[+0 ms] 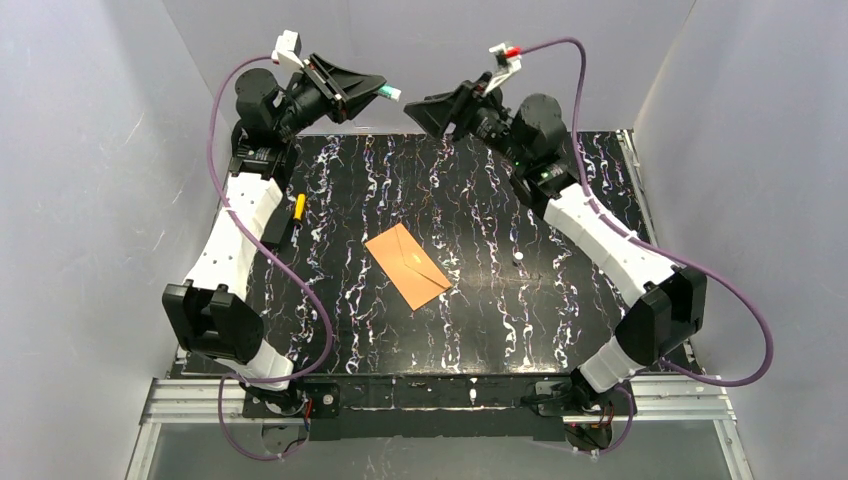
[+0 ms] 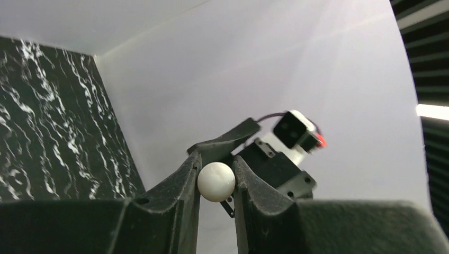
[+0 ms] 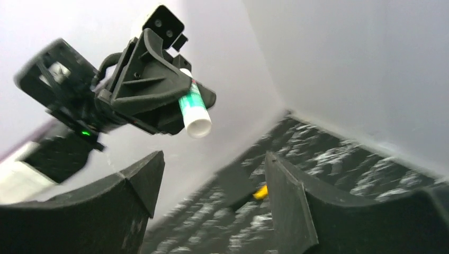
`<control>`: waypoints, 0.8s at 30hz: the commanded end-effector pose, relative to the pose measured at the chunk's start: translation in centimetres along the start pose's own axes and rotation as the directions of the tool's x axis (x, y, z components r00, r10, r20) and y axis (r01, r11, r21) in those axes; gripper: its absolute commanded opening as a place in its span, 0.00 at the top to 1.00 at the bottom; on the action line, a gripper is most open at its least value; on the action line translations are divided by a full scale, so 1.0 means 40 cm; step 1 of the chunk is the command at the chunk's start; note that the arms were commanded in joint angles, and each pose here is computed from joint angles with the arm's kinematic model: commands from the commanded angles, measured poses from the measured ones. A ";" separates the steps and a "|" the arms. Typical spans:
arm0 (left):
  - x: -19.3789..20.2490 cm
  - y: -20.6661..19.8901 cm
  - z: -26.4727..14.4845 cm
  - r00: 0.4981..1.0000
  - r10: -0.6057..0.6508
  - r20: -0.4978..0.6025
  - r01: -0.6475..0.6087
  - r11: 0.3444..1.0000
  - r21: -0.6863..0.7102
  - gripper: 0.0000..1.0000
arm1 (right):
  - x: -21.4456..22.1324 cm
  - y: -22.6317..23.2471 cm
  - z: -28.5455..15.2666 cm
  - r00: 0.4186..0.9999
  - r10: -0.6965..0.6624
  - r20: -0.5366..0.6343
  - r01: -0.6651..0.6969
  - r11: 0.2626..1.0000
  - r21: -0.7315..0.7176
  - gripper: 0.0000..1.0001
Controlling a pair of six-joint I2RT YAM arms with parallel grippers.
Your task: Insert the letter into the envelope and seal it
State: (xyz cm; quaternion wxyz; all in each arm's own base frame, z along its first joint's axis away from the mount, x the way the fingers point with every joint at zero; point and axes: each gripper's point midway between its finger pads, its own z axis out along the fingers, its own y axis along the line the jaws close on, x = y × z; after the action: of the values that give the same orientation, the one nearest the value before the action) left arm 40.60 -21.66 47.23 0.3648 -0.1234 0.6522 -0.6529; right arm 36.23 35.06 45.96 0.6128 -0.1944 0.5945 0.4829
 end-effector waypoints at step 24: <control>-0.006 -0.093 0.007 0.927 0.374 0.013 -0.370 0.911 0.184 1.00 | -0.141 0.118 0.032 0.530 0.847 -0.032 -0.736 0.441 -0.513 0.27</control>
State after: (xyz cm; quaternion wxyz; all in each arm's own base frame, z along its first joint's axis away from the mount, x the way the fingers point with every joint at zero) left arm 41.15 -21.95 48.52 0.4655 0.0071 0.6283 -0.6233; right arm 35.01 35.36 52.21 0.3348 0.0434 0.4195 0.8426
